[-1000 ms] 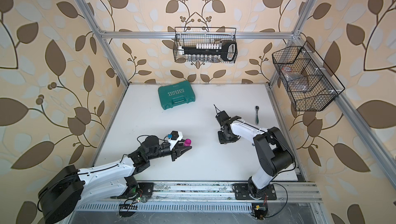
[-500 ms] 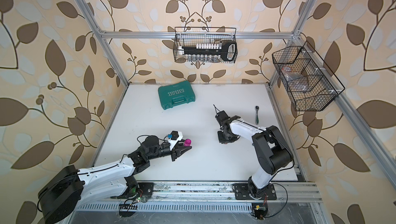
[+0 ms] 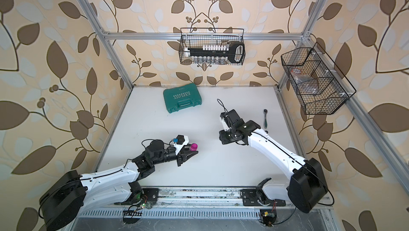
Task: Close the paint jar lid
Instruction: Pick up the lid from the center of the board, then close the lid on the paint jar.
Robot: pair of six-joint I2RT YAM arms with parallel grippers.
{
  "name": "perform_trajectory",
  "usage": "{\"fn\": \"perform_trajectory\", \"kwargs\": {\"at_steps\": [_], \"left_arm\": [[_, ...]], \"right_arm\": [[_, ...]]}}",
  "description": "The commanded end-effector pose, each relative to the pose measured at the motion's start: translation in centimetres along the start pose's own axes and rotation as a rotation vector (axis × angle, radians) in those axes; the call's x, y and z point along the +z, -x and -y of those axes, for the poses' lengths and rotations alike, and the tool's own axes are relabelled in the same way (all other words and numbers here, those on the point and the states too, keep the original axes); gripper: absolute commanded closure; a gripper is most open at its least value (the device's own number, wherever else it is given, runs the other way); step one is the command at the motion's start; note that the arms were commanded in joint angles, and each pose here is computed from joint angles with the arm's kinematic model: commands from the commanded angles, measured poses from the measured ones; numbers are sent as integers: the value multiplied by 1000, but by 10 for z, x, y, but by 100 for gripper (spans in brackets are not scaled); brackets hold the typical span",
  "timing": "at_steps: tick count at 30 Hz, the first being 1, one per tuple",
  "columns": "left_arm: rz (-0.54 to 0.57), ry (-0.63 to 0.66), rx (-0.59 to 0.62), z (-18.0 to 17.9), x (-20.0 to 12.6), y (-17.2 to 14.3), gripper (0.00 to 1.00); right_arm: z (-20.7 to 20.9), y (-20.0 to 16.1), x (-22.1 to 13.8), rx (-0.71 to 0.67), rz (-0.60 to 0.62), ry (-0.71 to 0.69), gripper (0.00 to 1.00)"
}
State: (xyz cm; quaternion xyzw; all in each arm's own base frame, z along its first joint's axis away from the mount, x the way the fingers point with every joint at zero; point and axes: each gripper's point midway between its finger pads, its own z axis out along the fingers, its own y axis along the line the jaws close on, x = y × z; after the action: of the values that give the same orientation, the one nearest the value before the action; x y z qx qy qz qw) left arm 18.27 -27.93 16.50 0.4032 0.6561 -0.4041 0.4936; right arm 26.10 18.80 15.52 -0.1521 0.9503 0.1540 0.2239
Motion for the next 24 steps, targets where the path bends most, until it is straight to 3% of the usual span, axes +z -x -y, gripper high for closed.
{"fn": "perform_trajectory", "kwargs": {"at_steps": [1,8,16,24], "left_arm": [[42,-48,34,10,2,20,81],[31,-64,43,14,5,19,82],[26,-67,46,15,6,18,82],[26,-71,47,17,6,18,83]], "right_arm": [[-43,-5,-29,-85,-16,205,73],[-98,-16,-53,-192,-59,388,74],[-138,-23,-61,-261,-88,467,74],[-147,-26,-46,-273,-131,460,74]]}}
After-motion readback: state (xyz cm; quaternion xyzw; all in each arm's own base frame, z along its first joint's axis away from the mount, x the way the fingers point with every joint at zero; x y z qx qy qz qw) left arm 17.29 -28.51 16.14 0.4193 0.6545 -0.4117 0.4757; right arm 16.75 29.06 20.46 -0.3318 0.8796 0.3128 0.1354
